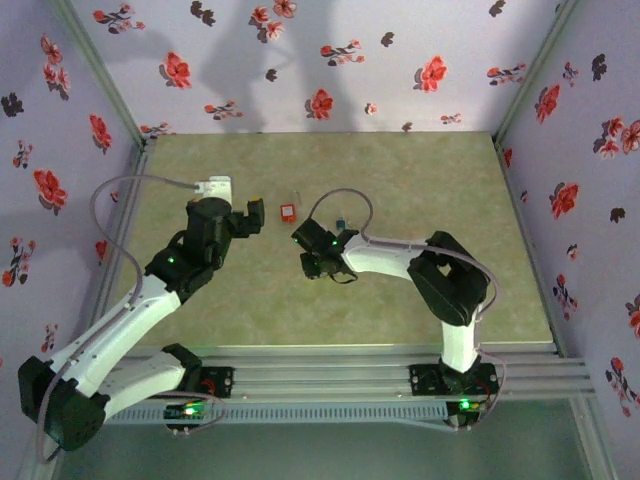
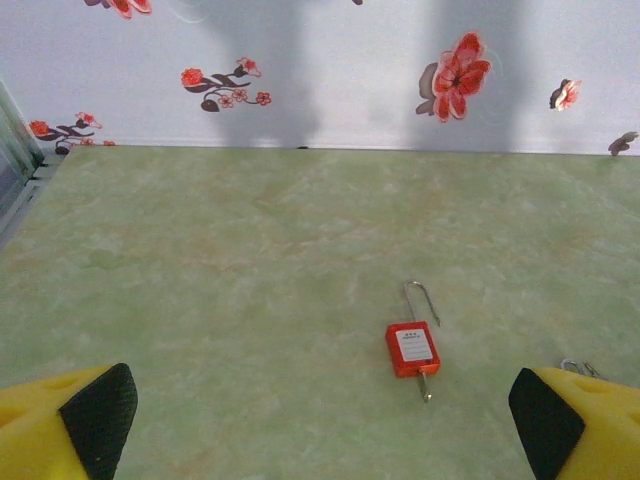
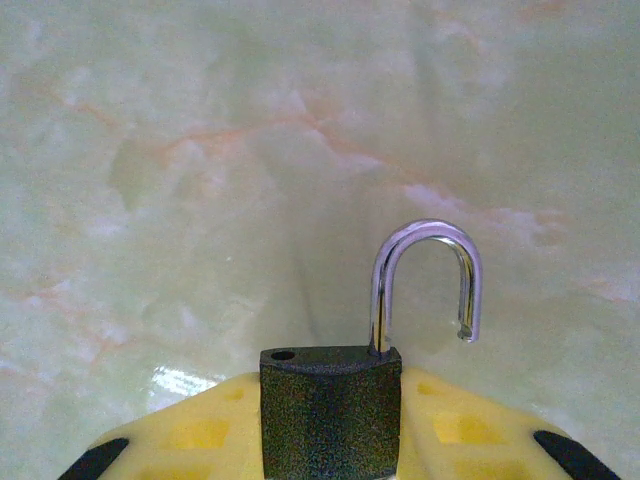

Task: Lock with the key

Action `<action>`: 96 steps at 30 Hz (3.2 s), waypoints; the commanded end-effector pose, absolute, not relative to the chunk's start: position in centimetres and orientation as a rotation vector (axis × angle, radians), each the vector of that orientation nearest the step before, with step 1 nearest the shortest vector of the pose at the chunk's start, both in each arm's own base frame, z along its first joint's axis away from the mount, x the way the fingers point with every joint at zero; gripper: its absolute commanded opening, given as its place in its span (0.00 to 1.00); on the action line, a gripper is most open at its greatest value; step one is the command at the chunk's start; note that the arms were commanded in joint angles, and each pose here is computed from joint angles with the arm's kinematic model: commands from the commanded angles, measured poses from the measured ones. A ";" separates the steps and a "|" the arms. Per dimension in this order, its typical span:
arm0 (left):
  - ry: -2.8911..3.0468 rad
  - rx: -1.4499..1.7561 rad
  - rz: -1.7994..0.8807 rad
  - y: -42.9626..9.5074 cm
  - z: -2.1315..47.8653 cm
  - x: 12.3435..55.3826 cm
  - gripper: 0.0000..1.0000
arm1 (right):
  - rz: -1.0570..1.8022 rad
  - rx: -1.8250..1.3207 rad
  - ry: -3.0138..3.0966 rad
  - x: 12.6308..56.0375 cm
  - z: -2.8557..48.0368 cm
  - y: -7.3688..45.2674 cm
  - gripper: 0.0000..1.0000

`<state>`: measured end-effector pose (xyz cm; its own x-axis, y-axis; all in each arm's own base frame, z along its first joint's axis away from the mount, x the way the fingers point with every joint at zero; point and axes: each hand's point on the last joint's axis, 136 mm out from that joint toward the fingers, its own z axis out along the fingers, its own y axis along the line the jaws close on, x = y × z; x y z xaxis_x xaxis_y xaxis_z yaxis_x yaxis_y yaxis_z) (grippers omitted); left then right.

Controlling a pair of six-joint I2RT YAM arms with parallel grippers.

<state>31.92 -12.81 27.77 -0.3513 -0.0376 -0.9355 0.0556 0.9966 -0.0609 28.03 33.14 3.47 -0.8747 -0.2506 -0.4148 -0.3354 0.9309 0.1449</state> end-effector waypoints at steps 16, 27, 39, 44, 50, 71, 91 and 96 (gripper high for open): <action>2.175 -0.157 -0.246 -14.9 26.2 31.5 1.00 | 0.529 -0.630 2.471 26.8 10.0 33.2 0.29; 2.382 -0.298 -0.595 -19.0 20.9 29.3 1.00 | 0.664 -0.714 2.406 25.1 11.5 32.7 0.26; 2.472 -0.439 -0.862 -23.3 15.9 29.8 1.00 | 0.778 -0.753 2.362 23.7 12.2 32.5 0.26; 2.491 -0.451 -0.898 -24.2 14.9 29.8 1.00 | 0.805 -0.761 2.364 23.4 12.0 32.6 0.25; 2.508 -0.446 -0.943 -25.2 13.7 29.7 0.93 | 0.828 -0.766 2.355 23.3 12.1 32.8 0.25; 2.553 -0.416 -1.017 -28.3 10.7 28.7 0.70 | 0.873 -0.741 2.327 23.3 12.6 32.6 0.22; 2.548 -0.408 -1.090 -30.2 10.1 28.8 0.42 | 0.931 -0.732 2.309 23.0 12.9 32.9 0.20; 2.543 -0.405 -1.101 -30.4 10.2 28.8 0.35 | 0.935 -0.731 2.310 23.0 12.9 32.9 0.20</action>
